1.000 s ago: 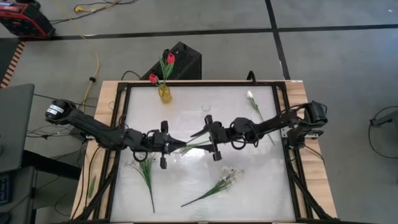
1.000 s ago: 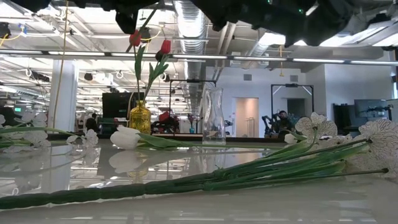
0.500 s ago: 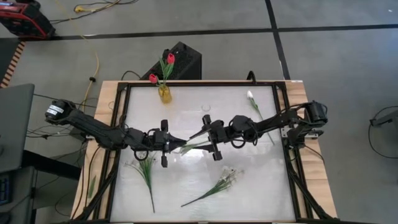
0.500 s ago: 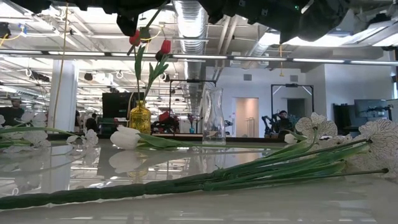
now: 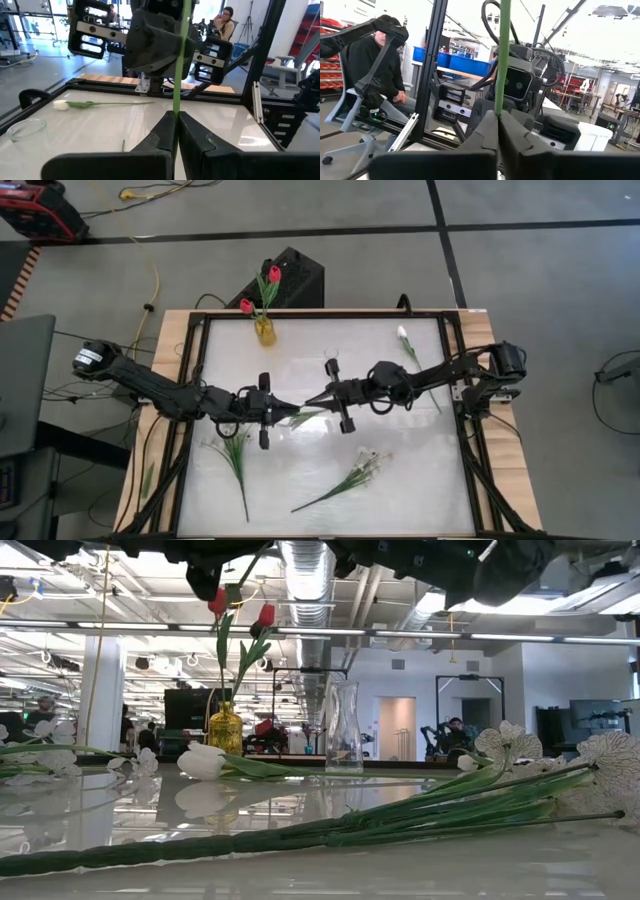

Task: Sort flowers into vase by color
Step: Put the black flower into the yellow flower vase

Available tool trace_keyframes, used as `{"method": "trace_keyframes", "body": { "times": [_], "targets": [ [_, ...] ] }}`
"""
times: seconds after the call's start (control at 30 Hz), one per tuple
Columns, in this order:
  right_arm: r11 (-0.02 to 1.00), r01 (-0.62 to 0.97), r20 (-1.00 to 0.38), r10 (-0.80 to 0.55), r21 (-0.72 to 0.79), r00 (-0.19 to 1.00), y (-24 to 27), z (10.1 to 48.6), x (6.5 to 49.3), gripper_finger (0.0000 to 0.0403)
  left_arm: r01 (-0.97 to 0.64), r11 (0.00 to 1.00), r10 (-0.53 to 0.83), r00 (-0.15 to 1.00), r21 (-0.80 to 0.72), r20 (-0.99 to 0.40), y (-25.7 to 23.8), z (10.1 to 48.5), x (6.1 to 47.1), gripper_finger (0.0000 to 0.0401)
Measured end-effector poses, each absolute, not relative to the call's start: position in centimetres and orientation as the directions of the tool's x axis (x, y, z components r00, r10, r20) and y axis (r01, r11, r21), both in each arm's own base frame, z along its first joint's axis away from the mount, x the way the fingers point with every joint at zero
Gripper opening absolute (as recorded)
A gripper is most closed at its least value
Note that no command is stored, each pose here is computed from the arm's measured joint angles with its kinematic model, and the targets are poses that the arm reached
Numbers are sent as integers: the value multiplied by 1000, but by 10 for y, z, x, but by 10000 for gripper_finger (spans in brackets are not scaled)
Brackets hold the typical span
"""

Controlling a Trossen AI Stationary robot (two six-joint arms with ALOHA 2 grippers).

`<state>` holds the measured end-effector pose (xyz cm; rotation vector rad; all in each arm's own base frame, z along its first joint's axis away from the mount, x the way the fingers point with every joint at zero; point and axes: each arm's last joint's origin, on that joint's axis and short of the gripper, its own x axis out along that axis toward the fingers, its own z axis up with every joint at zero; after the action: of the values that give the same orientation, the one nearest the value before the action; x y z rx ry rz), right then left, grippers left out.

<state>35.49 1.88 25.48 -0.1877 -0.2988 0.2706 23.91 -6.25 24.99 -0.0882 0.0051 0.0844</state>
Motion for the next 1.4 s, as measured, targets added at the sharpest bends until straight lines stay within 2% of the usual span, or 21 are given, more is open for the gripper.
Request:
{"method": "trace_keyframes", "body": {
  "times": [0.07,0.17,0.47,0.67,0.87,0.97,1.4],
  "targets": [
    [946,-238,252,290,-219,923,19,255,356,16,-85,993,84,996,-86,-18,-62,249,239,6],
    [948,-245,233,290,-202,928,19,254,357,17,-71,994,69,997,-84,-27,-63,248,239,28],
    [952,-291,61,298,-95,953,22,237,360,19,-57,995,49,995,-82,-92,-63,241,239,137],
    [950,-298,62,304,-95,951,24,238,359,18,-91,992,78,988,-92,-135,-61,235,241,180],
    [952,-293,61,299,-92,952,23,243,363,18,-56,996,45,986,-68,-159,-59,218,263,187],
    [951,-297,21,299,-82,954,23,241,364,18,-41,998,34,988,-42,-150,-61,223,270,184],
    [955,-288,-44,285,-66,957,18,235,365,18,-38,999,33,984,-26,-174,-61,228,267,181]
  ]
}}
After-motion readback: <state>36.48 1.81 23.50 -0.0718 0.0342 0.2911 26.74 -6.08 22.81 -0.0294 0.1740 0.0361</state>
